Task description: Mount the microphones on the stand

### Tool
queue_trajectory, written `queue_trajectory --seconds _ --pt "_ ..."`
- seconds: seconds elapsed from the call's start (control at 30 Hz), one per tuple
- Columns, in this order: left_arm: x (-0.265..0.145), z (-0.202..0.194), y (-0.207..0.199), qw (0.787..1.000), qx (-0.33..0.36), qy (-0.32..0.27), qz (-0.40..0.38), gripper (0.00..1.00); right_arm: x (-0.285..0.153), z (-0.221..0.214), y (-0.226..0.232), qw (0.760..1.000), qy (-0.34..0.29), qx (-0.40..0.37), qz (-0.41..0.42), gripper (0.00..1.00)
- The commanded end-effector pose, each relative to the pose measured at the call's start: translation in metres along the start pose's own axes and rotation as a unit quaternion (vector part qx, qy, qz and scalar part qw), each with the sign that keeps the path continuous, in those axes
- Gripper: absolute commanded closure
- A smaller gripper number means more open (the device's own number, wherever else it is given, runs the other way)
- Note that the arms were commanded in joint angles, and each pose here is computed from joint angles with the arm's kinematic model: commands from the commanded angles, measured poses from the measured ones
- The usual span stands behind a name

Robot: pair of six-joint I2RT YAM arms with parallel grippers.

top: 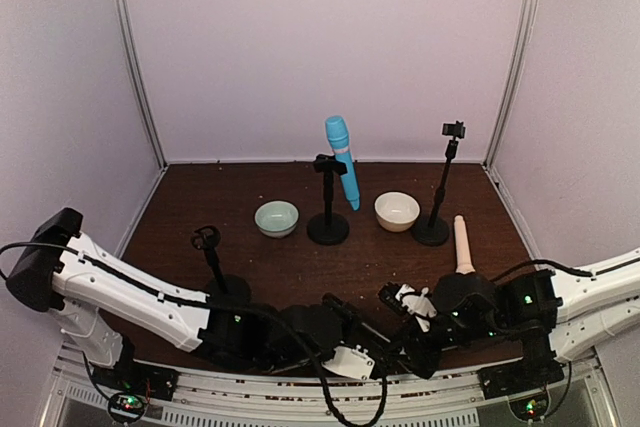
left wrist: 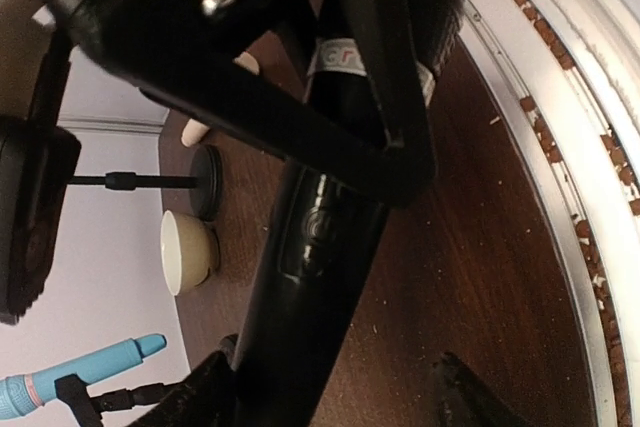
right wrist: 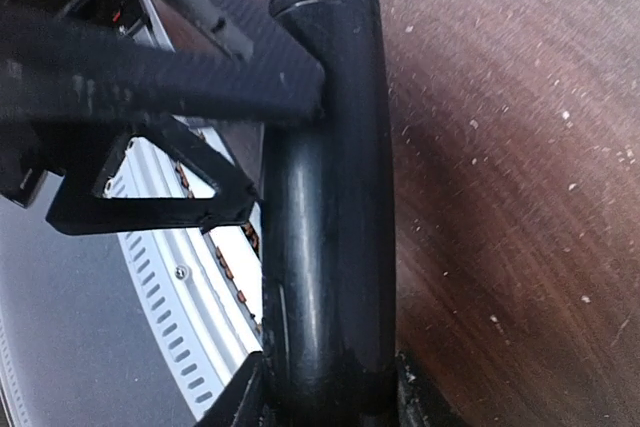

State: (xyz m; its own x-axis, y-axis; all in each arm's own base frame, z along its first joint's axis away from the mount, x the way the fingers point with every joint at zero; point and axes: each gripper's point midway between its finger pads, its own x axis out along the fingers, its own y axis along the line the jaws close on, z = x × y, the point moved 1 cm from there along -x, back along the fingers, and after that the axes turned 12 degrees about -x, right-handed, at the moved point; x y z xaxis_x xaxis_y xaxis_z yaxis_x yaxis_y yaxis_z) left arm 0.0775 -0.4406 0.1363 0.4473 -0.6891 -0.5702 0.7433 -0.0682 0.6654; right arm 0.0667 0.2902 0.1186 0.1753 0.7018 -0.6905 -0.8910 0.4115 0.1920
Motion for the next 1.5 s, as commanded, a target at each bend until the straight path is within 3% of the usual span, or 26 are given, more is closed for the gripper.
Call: queue_trajectory --seconds 0.0,0.3,0.37,0.5,0.73,0.93,1.07,1.23,1.47 --pt "0.008 0.005 0.016 0.995 0.053 0.032 0.081 0.36 0.005 0.015 0.022 0.998 -0.009 0.003 0.054 0.72" --pt "0.008 0.003 0.017 0.99 0.05 0.028 0.127 0.65 -0.003 0.026 0.035 0.996 -0.023 0.016 0.088 0.69" --pt "0.008 0.005 0.017 0.991 0.035 0.023 0.125 0.71 -0.009 0.029 0.035 0.996 -0.027 0.012 0.086 0.6" --pt "0.007 0.007 0.019 0.992 -0.006 0.015 0.124 0.79 -0.031 0.047 0.032 0.996 -0.056 -0.005 0.068 0.31" --pt "-0.005 0.004 0.032 0.98 -0.172 -0.039 0.093 0.81 -0.099 0.088 0.007 0.987 -0.162 -0.019 0.0 0.08" --pt "-0.024 0.01 0.054 0.928 -0.347 -0.134 0.005 0.82 -0.135 0.107 -0.008 0.964 -0.266 -0.009 -0.015 0.08" --pt "-0.032 0.018 0.066 0.902 -0.396 -0.165 -0.05 0.82 -0.135 0.119 -0.009 0.953 -0.302 -0.027 -0.018 0.04" --pt "-0.03 0.017 0.068 0.901 -0.402 -0.151 -0.059 0.82 -0.116 0.137 0.003 0.965 -0.252 -0.074 -0.013 0.04" --pt "-0.03 0.002 0.064 0.915 -0.379 -0.13 -0.044 0.83 -0.093 0.136 0.006 0.977 -0.198 -0.077 -0.01 0.14"
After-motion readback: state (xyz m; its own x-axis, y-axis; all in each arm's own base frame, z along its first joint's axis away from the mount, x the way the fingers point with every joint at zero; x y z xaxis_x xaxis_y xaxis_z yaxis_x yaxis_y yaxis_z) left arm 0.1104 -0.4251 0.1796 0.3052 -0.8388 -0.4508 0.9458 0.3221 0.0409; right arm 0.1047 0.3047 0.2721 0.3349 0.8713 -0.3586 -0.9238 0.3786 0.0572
